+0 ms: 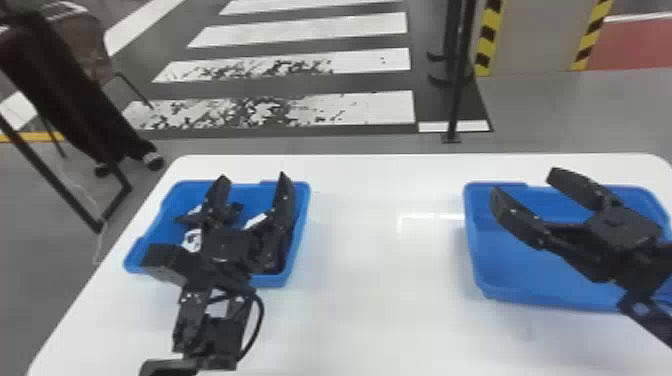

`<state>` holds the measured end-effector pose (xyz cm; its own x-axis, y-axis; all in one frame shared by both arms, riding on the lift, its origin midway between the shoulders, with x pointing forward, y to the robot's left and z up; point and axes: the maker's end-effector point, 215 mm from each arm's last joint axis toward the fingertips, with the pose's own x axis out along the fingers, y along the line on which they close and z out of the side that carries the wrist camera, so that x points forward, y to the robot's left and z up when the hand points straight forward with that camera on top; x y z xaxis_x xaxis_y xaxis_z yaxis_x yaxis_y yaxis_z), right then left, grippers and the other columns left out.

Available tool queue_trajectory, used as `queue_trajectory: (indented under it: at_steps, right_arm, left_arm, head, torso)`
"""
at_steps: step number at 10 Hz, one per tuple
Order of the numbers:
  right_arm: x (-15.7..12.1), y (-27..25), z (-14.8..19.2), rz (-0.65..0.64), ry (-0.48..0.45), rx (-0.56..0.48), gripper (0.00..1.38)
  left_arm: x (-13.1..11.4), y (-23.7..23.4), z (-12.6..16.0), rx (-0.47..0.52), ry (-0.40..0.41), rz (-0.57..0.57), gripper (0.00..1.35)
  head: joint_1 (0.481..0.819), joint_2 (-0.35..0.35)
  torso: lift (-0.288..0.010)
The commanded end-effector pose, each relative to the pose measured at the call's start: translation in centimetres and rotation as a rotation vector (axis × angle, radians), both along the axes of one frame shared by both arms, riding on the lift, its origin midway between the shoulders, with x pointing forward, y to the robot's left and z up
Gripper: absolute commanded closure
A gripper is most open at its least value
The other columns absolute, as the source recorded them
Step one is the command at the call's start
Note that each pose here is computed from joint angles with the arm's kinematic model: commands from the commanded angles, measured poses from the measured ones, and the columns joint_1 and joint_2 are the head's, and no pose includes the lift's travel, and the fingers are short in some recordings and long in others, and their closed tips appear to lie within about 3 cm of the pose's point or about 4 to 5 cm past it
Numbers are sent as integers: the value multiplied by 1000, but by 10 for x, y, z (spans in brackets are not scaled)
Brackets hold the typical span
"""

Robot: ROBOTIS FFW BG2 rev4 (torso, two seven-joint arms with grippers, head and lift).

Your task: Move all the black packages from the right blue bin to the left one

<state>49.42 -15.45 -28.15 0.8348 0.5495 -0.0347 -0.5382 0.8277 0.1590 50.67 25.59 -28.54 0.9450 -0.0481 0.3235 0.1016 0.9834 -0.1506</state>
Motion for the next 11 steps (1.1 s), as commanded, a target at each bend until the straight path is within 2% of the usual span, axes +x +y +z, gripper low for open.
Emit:
queue_trajectory:
  at_steps: [1, 2, 3, 4, 6, 8, 11]
  right_arm:
    - [-15, -36, -1, -115, -17, -81, 58]
    - [-20, -54, -11, -170, -9, -115, 58]
    - [-22, -73, -18, -222, -9, -156, 58]
    - [-20, -90, -24, -259, -19, -199, 58]
    - [-19, -108, -41, -287, -34, -212, 59]
    - [-15, -116, -52, -280, -34, -206, 59]
    - [-13, -119, -53, -285, -36, -185, 59]
  left_arm:
    - [-20, -15, 8, 53, -25, 26, 96]
    - [-34, -26, 6, 81, -14, 49, 85]
    - [-37, -40, -1, 128, 8, 39, 65]
    - [-35, -52, -19, 141, 61, 15, 51]
    - [-39, -47, -28, 134, 100, 29, 51]
    - [-44, -37, -24, 104, 133, 40, 51]
    - [-50, -29, -27, 113, 168, 54, 51]
  head:
    - [695, 112]
    - [695, 96]
    - [695, 62]
    - [695, 16]
    - [695, -50]
    - [695, -60]
    - [695, -61]
  torso:
    - [-168]
    - [-168]
    - [-168]
    - [-168]
    - [-168]
    - [-168]
    - [-168]
